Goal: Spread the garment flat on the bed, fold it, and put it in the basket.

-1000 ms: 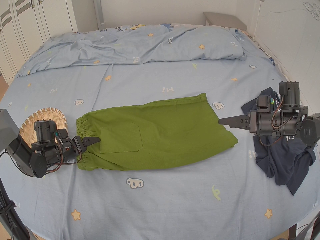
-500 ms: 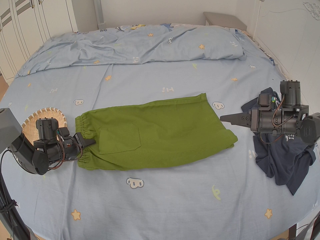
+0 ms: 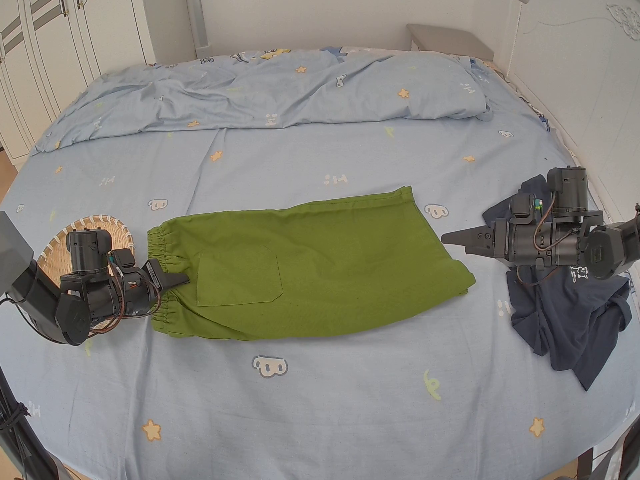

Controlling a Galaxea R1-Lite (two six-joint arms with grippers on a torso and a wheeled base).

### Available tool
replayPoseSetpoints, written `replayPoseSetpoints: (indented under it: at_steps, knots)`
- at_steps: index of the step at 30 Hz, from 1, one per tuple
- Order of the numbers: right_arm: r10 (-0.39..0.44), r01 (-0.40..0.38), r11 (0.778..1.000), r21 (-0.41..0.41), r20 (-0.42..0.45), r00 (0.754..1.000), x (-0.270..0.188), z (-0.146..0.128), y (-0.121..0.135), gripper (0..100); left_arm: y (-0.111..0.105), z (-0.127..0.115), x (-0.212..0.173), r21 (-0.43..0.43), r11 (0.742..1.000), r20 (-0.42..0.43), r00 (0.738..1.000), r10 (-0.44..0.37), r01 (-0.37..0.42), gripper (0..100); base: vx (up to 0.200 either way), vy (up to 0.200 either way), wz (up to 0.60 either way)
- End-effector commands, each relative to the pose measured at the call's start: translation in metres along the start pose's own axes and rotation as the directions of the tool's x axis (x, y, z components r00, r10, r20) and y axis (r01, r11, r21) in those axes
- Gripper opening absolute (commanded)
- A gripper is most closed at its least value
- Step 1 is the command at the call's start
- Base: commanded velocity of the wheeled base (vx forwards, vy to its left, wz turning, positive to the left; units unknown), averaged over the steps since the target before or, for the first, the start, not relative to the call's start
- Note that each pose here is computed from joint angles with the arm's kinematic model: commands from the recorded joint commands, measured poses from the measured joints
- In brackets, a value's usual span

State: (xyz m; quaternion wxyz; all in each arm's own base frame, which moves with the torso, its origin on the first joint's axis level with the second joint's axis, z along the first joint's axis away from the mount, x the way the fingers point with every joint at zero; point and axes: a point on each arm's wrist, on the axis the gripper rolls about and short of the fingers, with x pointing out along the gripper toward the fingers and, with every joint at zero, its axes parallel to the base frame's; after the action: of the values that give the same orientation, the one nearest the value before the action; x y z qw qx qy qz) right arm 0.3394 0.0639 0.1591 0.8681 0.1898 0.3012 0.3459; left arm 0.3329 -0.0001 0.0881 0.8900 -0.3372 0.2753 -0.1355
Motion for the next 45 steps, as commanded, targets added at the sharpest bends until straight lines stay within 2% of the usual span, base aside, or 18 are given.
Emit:
replayPoseSetpoints:
  at_steps: [1,5,9,18,22,28,29,31,43,44,45]
  knots:
    - [-0.085,0.094,0.990,0.104,-0.083,0.993,0.027,-0.006,-0.063,100,-0.012,0.006,-0.009,0.008,1.000,0.014,1.000,-0.016,0.016,0,0.000,0.000,0.00]
    - [-0.111,0.128,0.985,0.116,-0.144,0.983,0.033,-0.008,-0.082,100,-0.012,0.006,-0.009,0.009,1.000,0.014,1.000,-0.018,0.018,0,0.000,0.000,0.00]
    - [-0.112,0.133,0.984,0.121,-0.168,0.979,0.040,-0.014,-0.091,100,-0.014,0.004,-0.007,0.010,1.000,0.007,1.000,-0.021,0.021,0,0.000,0.000,0.00]
    - [-0.077,0.109,0.982,0.153,-0.204,0.976,0.048,-0.017,-0.093,100,-0.014,0.004,-0.007,0.011,1.000,0.006,1.000,-0.022,0.022,0,0.000,0.000,0.00]
    - [0.007,0.040,0.977,0.207,-0.223,0.975,0.049,-0.014,-0.090,100,-0.015,0.004,-0.007,0.012,1.000,0.006,1.000,-0.024,0.024,0,0.000,0.000,0.00]
    - [0.055,0.006,0.970,0.244,-0.242,0.969,0.049,-0.014,-0.087,100,-0.014,0.004,-0.007,0.012,1.000,0.005,1.000,-0.023,0.023,0,0.000,0.000,0.00]
    - [0.114,-0.039,0.960,0.277,-0.262,0.958,0.051,-0.015,-0.085,100,-0.014,0.004,-0.007,0.012,1.000,0.005,1.000,-0.023,0.023,0,0.000,0.000,0.00]
    - [0.145,-0.062,0.954,0.294,-0.268,0.952,0.053,-0.016,-0.086,100,-0.014,0.004,-0.007,0.012,1.000,0.005,1.000,-0.023,0.023,0,0.000,0.000,0.00]
    - [0.199,-0.096,0.937,0.337,-0.285,0.938,0.061,-0.016,-0.091,100,-0.014,0.004,-0.007,0.011,1.000,0.006,1.000,-0.022,0.022,0,0.000,0.000,0.00]
    - [0.198,-0.097,0.937,0.335,-0.284,0.938,0.061,-0.015,-0.092,0,-0.014,0.004,-0.007,0.011,1.000,0.006,1.000,-0.022,0.022,0,0.000,0.000,0.00]
    - [0.196,-0.096,0.938,0.334,-0.280,0.940,0.060,-0.014,-0.093,0,-0.014,0.004,-0.007,0.011,1.000,0.006,1.000,-0.022,0.022,0,0.000,0.000,0.00]
